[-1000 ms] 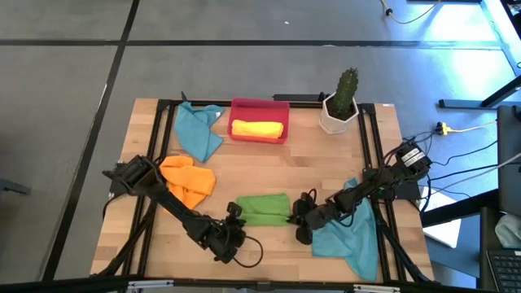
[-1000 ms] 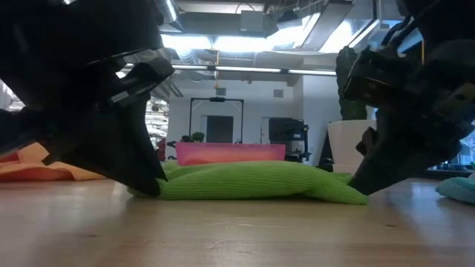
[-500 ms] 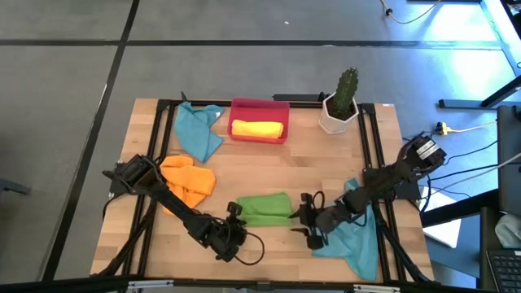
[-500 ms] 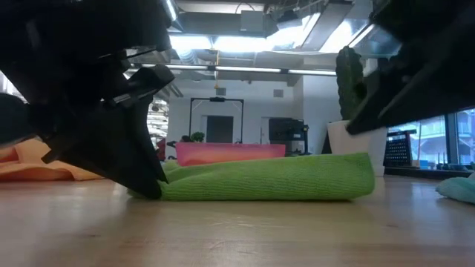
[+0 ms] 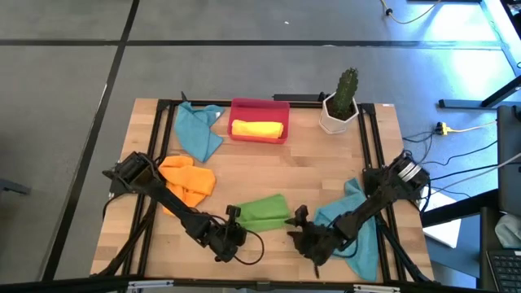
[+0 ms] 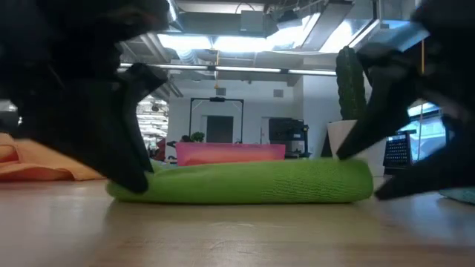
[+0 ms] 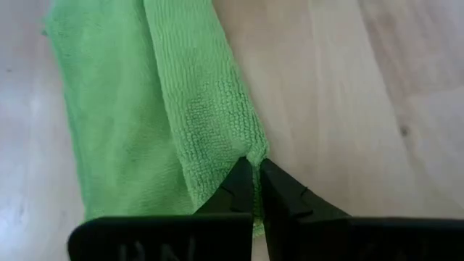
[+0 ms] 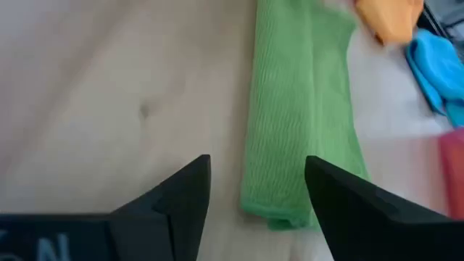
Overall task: Roll microfiber towels into tight, uniform cylinder then place into a basket
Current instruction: Roll the green towel
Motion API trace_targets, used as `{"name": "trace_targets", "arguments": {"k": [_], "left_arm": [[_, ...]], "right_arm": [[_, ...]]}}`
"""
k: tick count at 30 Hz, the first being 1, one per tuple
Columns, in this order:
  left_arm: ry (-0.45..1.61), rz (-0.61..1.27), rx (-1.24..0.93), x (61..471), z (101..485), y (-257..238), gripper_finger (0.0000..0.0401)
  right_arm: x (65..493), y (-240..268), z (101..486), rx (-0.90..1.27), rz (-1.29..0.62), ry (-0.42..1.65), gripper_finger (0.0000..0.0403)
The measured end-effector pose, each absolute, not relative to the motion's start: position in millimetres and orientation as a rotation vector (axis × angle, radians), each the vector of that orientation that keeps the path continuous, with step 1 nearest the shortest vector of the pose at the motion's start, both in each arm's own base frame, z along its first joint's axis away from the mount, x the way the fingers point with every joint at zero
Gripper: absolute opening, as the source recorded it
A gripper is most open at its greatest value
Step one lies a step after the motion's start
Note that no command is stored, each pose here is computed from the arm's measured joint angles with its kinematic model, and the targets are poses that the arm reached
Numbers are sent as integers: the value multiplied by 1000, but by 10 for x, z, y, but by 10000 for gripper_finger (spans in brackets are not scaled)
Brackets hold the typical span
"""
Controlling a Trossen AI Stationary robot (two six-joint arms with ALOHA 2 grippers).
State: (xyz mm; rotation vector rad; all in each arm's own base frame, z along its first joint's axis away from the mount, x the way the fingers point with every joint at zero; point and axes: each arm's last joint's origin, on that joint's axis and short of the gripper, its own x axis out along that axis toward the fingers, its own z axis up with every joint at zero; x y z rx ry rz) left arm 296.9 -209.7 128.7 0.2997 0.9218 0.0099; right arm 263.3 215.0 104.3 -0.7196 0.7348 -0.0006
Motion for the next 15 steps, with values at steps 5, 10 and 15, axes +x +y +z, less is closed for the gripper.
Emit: {"name": "trace_targets", "arguments": {"k": [5, 10, 15], "left_arm": [[886, 13, 271, 2974, 1368, -2106, 0], [875, 9, 262, 2982, 1381, -2112, 0], [863, 9, 252, 2987, 1403, -2115, 0]], "right_arm": [[2716, 2207, 939, -823, -62, 791, 224], [2750, 2203, 918, -829, -66, 806, 223], [2741, 2201, 909, -851, -66, 811, 223]]}}
